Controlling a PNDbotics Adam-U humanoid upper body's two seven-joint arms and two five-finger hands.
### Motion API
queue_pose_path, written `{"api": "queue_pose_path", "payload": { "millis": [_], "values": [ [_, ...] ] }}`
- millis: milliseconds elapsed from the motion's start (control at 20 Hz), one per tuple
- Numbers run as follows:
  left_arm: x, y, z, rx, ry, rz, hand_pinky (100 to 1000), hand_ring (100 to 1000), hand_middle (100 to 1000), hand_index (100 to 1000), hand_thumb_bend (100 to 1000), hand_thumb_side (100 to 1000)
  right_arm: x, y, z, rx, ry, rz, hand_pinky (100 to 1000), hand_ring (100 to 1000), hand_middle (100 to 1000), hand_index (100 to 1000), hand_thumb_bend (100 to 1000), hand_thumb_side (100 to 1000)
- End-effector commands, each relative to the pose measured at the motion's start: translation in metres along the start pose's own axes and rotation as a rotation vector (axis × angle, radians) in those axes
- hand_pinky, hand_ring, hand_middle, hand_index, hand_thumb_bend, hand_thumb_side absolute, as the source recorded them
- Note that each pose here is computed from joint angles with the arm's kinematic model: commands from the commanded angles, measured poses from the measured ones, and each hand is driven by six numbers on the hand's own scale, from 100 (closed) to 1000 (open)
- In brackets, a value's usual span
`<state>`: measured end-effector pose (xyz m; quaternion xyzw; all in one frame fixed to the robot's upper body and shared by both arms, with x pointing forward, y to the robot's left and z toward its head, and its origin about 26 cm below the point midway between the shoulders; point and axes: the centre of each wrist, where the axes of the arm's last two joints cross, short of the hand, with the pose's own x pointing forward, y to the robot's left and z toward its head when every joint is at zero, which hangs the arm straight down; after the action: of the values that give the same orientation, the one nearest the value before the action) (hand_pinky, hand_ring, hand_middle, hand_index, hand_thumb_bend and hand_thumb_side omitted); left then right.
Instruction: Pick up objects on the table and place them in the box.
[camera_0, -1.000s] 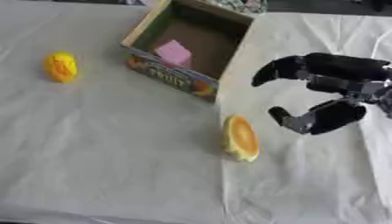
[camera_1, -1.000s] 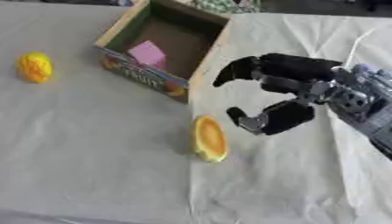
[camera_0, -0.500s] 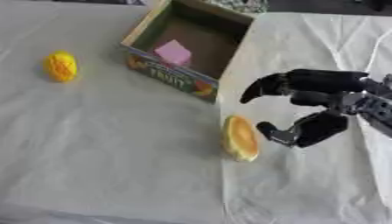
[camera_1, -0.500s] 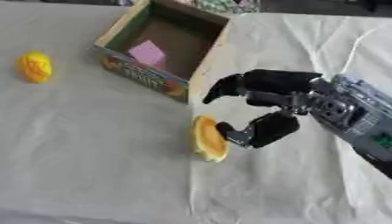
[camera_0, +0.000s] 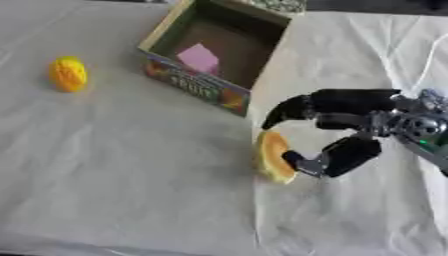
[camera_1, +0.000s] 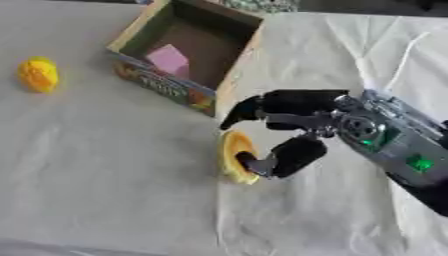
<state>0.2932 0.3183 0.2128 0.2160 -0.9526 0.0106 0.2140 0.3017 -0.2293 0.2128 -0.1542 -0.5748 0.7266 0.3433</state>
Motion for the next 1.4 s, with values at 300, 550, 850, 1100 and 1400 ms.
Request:
{"api": "queue_pose_path", "payload": {
  "millis": [300,550,850,1100,1400],
  "values": [
    [0.005,-0.001,-0.006,-0.002,-0.024,0.016,751,760,724,837,100,453,-0.008,-0.002,-0.007,0.0,0.026,0.05,941,922,876,930,287,100],
    [0.005,-0.001,-0.006,0.0,-0.022,0.019,751,760,722,837,100,458,-0.012,0.002,-0.009,0.005,0.043,0.052,939,915,873,930,306,100],
    [0.006,-0.002,-0.006,0.002,-0.022,0.025,751,760,721,836,100,460,-0.014,0.005,-0.014,0.033,0.034,0.046,937,912,866,927,274,100],
    [0.005,-0.002,-0.005,0.004,-0.017,0.027,751,760,719,836,100,466,-0.018,0.01,-0.021,0.057,0.042,0.04,931,900,839,905,250,100],
    [0.006,-0.003,-0.006,0.006,-0.018,0.03,751,760,716,835,100,467,-0.025,0.018,-0.031,0.089,0.066,0.047,910,854,735,844,275,100]
  ]
}}
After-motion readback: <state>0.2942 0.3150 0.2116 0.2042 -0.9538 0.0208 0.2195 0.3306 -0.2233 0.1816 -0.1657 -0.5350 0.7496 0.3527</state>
